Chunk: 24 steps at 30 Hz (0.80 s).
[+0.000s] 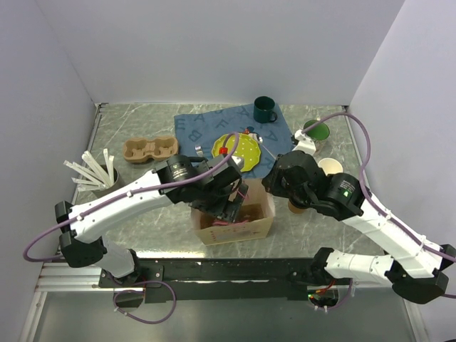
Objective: Pack the takeout coffee
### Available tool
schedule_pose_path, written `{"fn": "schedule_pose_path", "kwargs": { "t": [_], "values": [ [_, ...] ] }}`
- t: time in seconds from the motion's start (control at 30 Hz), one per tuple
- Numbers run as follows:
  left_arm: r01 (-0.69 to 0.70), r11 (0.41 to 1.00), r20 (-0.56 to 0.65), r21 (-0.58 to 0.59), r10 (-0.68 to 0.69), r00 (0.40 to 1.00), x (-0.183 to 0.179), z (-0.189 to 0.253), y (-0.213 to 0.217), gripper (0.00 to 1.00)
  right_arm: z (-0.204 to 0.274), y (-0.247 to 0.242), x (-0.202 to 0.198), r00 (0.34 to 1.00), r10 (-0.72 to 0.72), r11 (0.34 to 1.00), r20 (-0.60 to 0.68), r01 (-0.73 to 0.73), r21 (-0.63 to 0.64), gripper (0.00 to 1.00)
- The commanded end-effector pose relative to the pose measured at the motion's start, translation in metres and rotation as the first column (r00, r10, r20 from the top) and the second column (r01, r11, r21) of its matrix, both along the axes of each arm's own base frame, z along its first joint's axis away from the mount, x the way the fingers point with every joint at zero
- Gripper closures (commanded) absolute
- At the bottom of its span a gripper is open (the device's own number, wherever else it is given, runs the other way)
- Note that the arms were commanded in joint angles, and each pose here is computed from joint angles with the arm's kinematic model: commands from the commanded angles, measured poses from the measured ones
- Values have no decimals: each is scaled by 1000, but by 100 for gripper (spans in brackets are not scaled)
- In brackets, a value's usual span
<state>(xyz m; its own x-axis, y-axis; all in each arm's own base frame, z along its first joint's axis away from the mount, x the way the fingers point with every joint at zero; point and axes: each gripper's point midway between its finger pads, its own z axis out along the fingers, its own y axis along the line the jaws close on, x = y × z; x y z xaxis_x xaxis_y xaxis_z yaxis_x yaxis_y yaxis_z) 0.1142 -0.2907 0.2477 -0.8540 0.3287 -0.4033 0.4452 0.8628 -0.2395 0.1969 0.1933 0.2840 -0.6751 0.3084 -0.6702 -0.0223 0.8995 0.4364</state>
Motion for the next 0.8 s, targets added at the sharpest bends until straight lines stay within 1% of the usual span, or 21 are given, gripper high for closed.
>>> {"fn": "schedule_pose_path", "kwargs": {
  "t": [0.0,0.03,0.07,0.13,0.17,0.2,0.23,0.27,0.3,0.33,0.37,0.4,0.43,0.5,0.6,0.63,0.67,0.77],
  "values": [
    [17,1000,37,21,-17,999,8,10,0,8,13,-8,-2,999,-28,999,21,27,46,67],
    [21,999,39,25,-22,999,9,10,-1,8,22,-7,-4,999,-2,998,49,-1,58,62],
    [25,999,44,22,-26,999,9,13,-2,8,34,-3,-2,989,77,996,125,-82,36,59],
    [22,999,58,34,-24,998,13,14,-1,8,47,-2,-6,961,174,983,216,-181,12,54],
    [26,999,62,30,-28,998,13,16,-3,8,61,6,-8,916,264,962,302,-274,-12,53],
    [29,999,60,38,-31,998,14,14,-3,8,68,9,-11,886,312,946,344,-321,-29,52],
    [41,998,58,40,-44,997,13,14,-3,8,74,8,-16,834,377,922,403,-379,-78,52],
    [43,998,58,41,-46,997,14,15,-3,8,78,14,-23,793,431,894,431,-440,-86,51],
    [52,997,52,49,-55,997,13,13,-4,8,91,21,-26,739,459,872,493,-482,-89,50],
    [58,997,50,49,-61,997,13,13,-4,8,89,22,-31,698,493,849,519,-516,-114,49],
    [60,997,51,43,-62,997,12,14,-5,8,91,24,-33,643,536,823,548,-544,-167,49],
    [58,997,52,43,-60,997,13,14,-5,7,98,31,-40,581,564,789,587,-589,-175,49],
    [56,998,50,40,-58,997,12,15,-5,7,97,32,-42,547,583,773,600,-601,-204,48],
    [51,998,55,34,-53,997,14,17,-6,7,102,37,-47,494,600,747,629,-629,-218,48],
    [45,999,63,31,-47,997,17,19,-8,6,93,45,-49,441,652,701,616,-660,-270,48],
    [46,999,65,29,-48,997,18,20,-9,6,90,49,-56,371,695,649,616,-693,-314,48],
    [41,999,67,28,-43,997,19,20,-8,6,88,52,-59,344,708,628,617,-705,-329,48],
    [27,999,72,30,-29,997,23,18,-7,6,81,53,-61,293,728,601,620,-708,-371,49]
  ]
}}
